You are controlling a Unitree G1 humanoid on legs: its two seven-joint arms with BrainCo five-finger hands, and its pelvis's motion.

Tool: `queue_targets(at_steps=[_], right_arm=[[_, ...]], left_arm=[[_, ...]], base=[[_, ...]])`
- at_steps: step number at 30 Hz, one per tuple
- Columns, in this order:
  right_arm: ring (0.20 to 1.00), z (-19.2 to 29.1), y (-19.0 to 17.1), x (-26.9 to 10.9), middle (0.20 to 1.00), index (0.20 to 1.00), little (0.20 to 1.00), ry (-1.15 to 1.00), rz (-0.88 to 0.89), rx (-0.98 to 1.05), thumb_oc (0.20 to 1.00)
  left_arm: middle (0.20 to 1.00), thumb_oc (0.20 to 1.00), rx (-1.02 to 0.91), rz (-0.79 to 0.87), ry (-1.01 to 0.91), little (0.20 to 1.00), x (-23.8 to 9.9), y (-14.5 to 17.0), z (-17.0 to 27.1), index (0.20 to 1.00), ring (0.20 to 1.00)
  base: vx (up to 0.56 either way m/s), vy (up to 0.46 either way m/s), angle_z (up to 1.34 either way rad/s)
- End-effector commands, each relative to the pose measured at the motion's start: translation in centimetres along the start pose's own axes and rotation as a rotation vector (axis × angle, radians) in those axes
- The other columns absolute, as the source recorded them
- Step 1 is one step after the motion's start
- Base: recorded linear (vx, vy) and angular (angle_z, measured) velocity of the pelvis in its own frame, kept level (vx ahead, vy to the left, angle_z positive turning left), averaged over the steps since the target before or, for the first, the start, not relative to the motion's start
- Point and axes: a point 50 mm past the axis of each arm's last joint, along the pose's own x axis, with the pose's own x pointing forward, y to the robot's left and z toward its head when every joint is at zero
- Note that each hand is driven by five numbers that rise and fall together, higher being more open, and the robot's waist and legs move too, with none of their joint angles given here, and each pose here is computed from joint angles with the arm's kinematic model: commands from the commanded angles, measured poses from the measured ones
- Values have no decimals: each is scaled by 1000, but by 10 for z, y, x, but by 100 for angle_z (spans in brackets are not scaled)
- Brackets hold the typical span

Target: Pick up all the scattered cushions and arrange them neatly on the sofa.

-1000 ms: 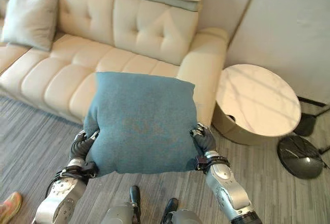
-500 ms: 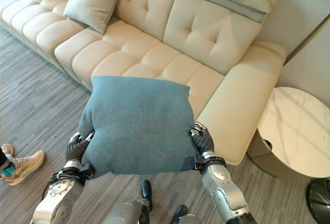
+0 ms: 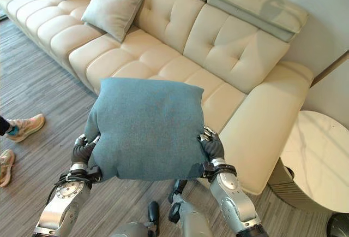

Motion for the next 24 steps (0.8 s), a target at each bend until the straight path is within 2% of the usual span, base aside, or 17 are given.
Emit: queue_targets(at_steps=[1, 11, 18, 24], right_arm=[[200, 40, 35, -1, 200, 200, 200, -237, 185, 126, 200], [200, 31, 36, -1, 200, 200, 200, -185, 219, 81, 200], [200, 25, 47, 4, 200, 200, 200, -161, 254, 40, 200], [200, 27, 40, 3, 200, 200, 200, -163, 236, 19, 200]], left_arm=[[200, 200, -38, -118, -247, 200, -3, -25, 44, 200, 200], [200, 200, -96, -60, -183, 200, -15, -13, 29, 200, 200], [200, 200, -111, -7, -167, 200, -19, -10, 23, 200, 200], [200, 200, -102, -17, -167, 200, -18, -12, 22, 200, 200]], base=[[648, -76, 0], [192, -42, -44], [124, 100, -80], [180, 180, -63]])
